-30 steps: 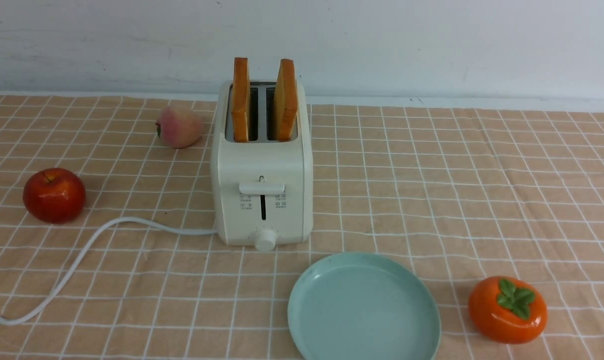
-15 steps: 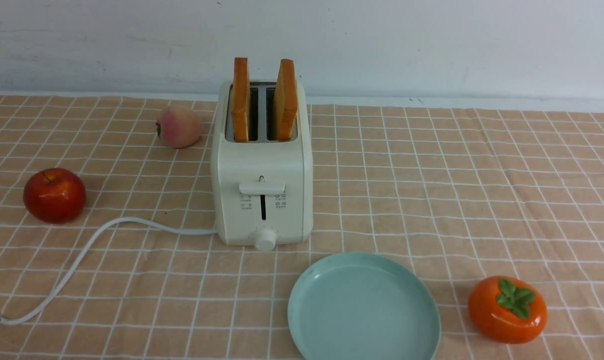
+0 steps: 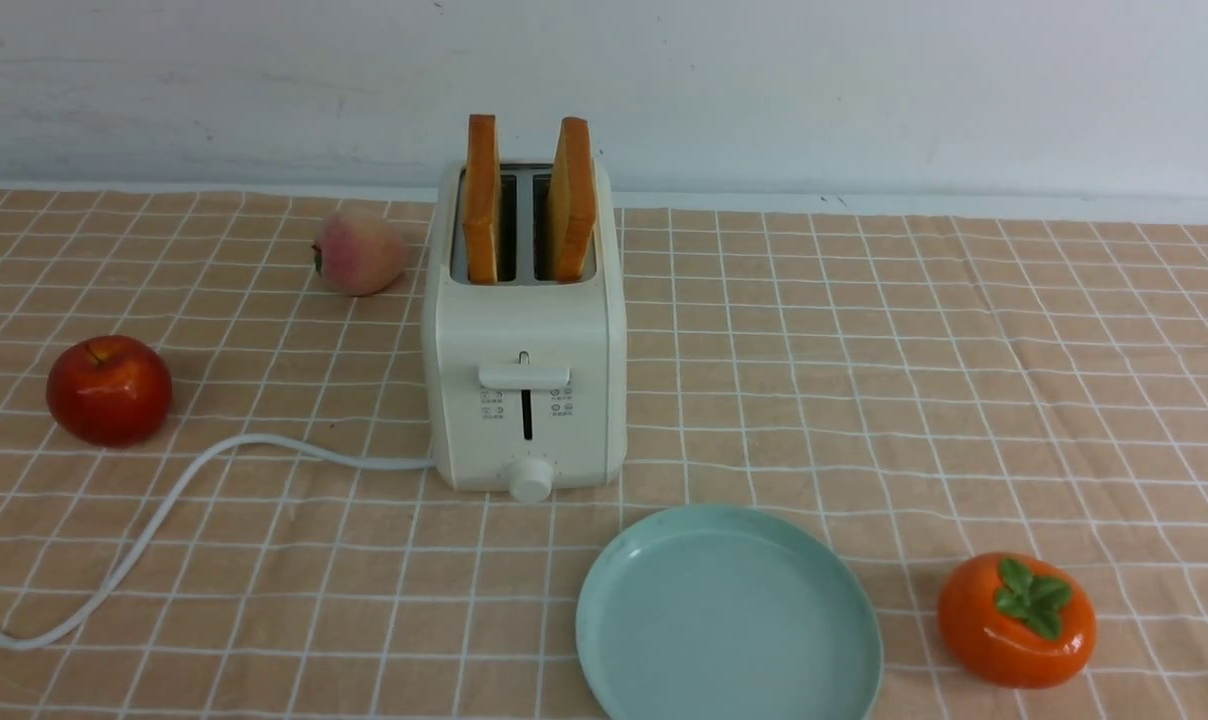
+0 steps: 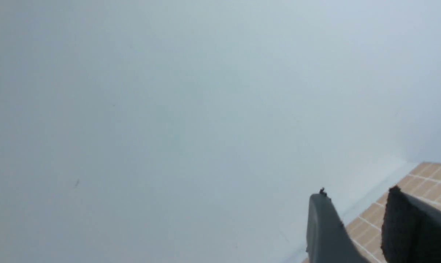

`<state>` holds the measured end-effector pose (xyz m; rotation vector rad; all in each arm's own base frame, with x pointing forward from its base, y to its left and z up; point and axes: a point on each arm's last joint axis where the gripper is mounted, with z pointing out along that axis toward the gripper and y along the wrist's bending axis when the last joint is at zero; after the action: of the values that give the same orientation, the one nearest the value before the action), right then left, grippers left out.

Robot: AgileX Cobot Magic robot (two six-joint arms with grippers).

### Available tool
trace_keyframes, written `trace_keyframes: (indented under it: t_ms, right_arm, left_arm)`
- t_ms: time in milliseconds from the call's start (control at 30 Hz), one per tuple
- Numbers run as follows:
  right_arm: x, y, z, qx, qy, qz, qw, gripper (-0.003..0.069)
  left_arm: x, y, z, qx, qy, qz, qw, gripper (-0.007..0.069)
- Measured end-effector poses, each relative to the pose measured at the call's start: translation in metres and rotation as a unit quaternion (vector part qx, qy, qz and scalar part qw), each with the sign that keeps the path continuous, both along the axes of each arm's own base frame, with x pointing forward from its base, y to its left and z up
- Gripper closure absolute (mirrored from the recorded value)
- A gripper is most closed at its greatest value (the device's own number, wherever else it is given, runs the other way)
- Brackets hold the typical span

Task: Take toasted bread from bread machine on light coffee tablecloth place on plate.
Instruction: 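Grasp the toast slice in the toaster and pull it up out of the slot with the right gripper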

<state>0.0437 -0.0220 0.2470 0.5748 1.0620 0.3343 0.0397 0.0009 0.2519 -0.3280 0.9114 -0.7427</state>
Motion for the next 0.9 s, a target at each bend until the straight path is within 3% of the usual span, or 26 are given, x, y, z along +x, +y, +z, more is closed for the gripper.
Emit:
trace_keyframes:
  t_ms: [167,200,267,300,367,433,467,567,600,633,700,767,900]
  right_arm:
    - [-0.011,0.005,0.059,-0.003,-0.059,0.025,0.998,0.0419]
    - [-0.011,0.007,0.089,-0.003,-0.069,0.035,0.997,0.0419]
    - [-0.01,0.008,0.112,-0.012,-0.071,0.042,0.996,0.0419]
    - [-0.008,0.012,0.149,-0.034,-0.07,0.054,0.996,0.0419]
    - [0.004,0.017,0.184,-0.078,-0.033,0.069,0.994,0.0419]
    - [0.017,0.019,0.195,-0.104,0.009,0.081,0.991,0.0419]
    - [0.037,0.022,0.211,-0.137,0.071,0.1,0.983,0.0419]
    - [0.07,0.023,0.215,-0.168,0.166,0.122,0.964,0.0419]
    - [0.075,0.023,0.214,-0.17,0.179,0.124,0.961,0.0419]
    - [0.097,0.021,0.206,-0.174,0.23,0.135,0.948,0.0419]
    - [0.108,0.021,0.199,-0.168,0.254,0.143,0.942,0.0419]
    - [0.135,0.021,0.181,-0.117,0.307,0.176,0.928,0.0419]
    - [0.174,0.028,0.15,-0.034,0.379,0.243,0.893,0.0419]
  left_arm:
    - [-0.01,0.001,0.034,-0.022,-0.027,-0.015,0.999,0.0384]
    - [-0.018,0.002,0.06,-0.025,-0.037,-0.022,0.999,0.0384]
    - [-0.021,0.002,0.073,-0.023,-0.035,-0.025,0.999,0.0384]
    - [-0.02,0.0,0.093,-0.018,-0.01,-0.032,0.999,0.0384]
    - [-0.013,-0.003,0.115,-0.008,0.042,-0.041,0.998,0.0384]
    - [-0.005,-0.005,0.122,0.001,0.09,-0.047,0.995,0.0384]
    - [0.008,-0.01,0.127,0.014,0.164,-0.056,0.985,0.0384]
    - [0.036,-0.017,0.114,0.038,0.306,-0.067,0.949,0.0384]
    - [0.041,-0.018,0.112,0.042,0.318,-0.067,0.945,0.0384]
    - [0.053,-0.019,0.101,0.077,0.375,-0.059,0.922,0.0384]
    - [0.059,-0.02,0.096,0.104,0.399,-0.051,0.91,0.0384]
    - [0.072,-0.021,0.082,0.152,0.455,-0.046,0.876,0.0384]
    - [0.074,-0.024,0.065,0.164,0.535,-0.064,0.826,0.0384]
